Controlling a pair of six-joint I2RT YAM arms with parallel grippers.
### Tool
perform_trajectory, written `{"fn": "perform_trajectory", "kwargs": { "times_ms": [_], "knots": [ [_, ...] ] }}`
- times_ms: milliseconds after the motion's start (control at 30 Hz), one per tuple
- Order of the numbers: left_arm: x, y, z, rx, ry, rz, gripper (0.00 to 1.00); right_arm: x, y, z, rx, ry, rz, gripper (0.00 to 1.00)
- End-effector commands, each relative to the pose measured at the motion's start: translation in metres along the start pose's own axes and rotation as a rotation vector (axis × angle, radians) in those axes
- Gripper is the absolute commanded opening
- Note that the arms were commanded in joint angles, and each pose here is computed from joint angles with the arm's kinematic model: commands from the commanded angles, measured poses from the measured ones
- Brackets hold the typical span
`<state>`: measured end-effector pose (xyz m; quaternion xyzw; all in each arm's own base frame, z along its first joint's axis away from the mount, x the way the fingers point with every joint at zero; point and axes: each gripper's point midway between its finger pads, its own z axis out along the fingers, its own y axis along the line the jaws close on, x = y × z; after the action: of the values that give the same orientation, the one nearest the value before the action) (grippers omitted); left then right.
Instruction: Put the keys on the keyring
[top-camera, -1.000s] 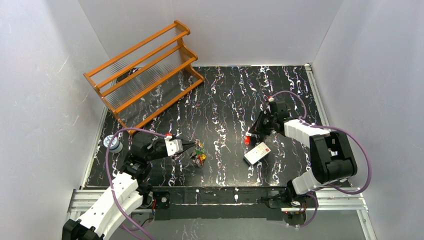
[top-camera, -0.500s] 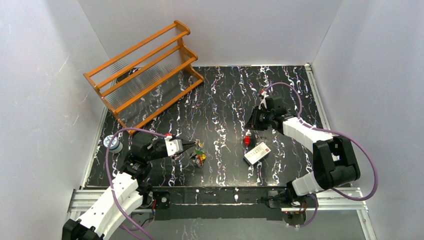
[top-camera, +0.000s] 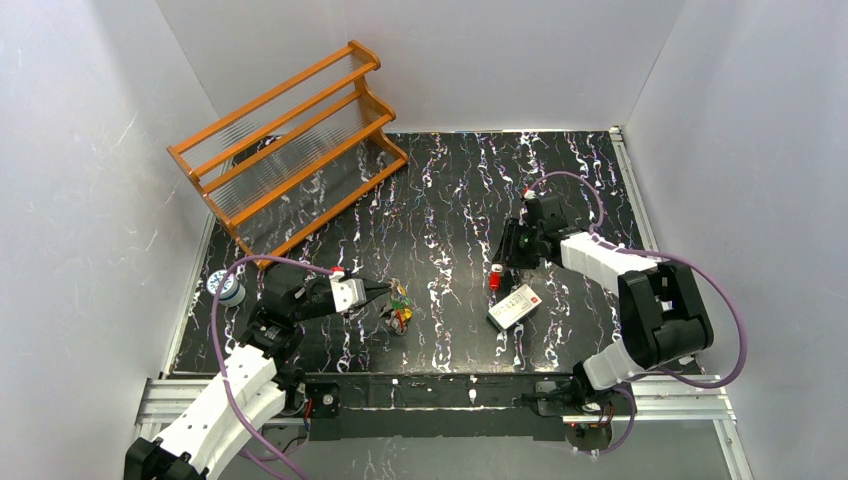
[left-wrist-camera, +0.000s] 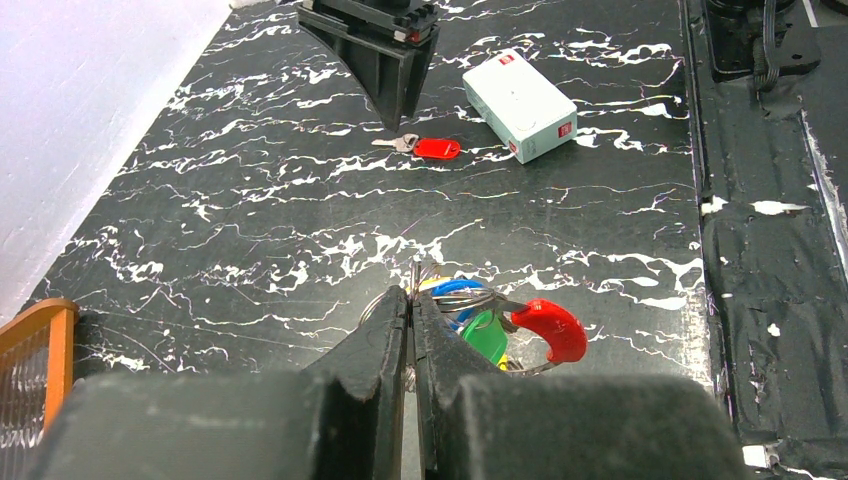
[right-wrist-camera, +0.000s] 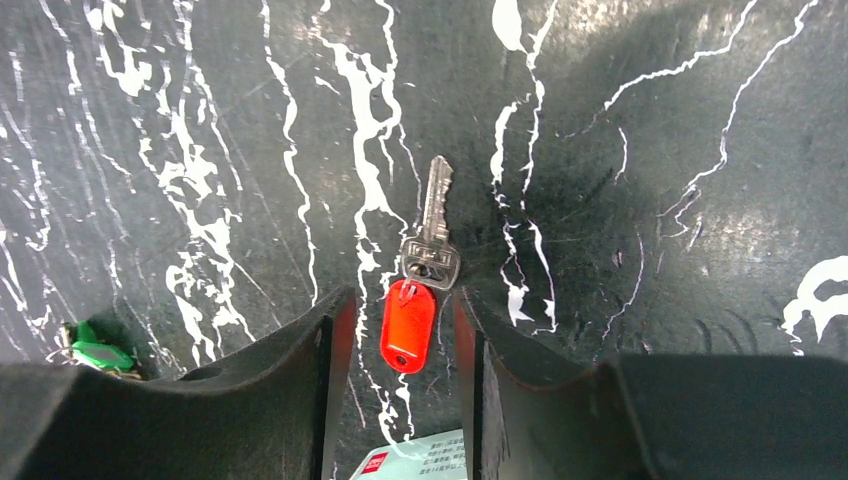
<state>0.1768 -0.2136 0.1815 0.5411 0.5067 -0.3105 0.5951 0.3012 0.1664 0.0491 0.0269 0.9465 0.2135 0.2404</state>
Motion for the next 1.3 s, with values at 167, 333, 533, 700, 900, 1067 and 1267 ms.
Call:
{"fn": "perform_trajectory", "kwargs": {
  "times_ms": [167,333,533,700,900,1067,1267],
  "knots": [
    [-0.023,0.008,0.001,0.001,-0.042,0.052,0.00,-0.001,0.009,0.008,0.007,0.019,-0.006,0.43],
    [-0.023,0.008,0.001,0.002,-0.042,0.052,0.00,0.000,0.008,0.011,0.021,0.021,-0.008,0.34],
    [-0.023,0.008,0.001,0.003,-0.042,0.052,0.00,-0.001,0.005,0.011,0.050,0.010,-0.020,0.20],
    [-0.023,0.007,0.001,0.004,-0.042,0.052,0.00,-0.003,0.003,0.012,0.081,-0.001,-0.043,0.07],
    [-0.023,0.008,0.001,0.004,-0.043,0.053,0.00,-0.006,0.004,0.009,0.099,-0.016,-0.079,0.04],
    [-0.023,0.007,0.001,0.004,-0.043,0.053,0.00,-0.002,0.007,0.012,0.078,-0.002,-0.084,0.13],
    [-0.023,0.007,0.001,0.005,-0.044,0.051,0.00,-0.002,0.006,0.014,0.083,0.003,-0.080,0.19]
  ]
}}
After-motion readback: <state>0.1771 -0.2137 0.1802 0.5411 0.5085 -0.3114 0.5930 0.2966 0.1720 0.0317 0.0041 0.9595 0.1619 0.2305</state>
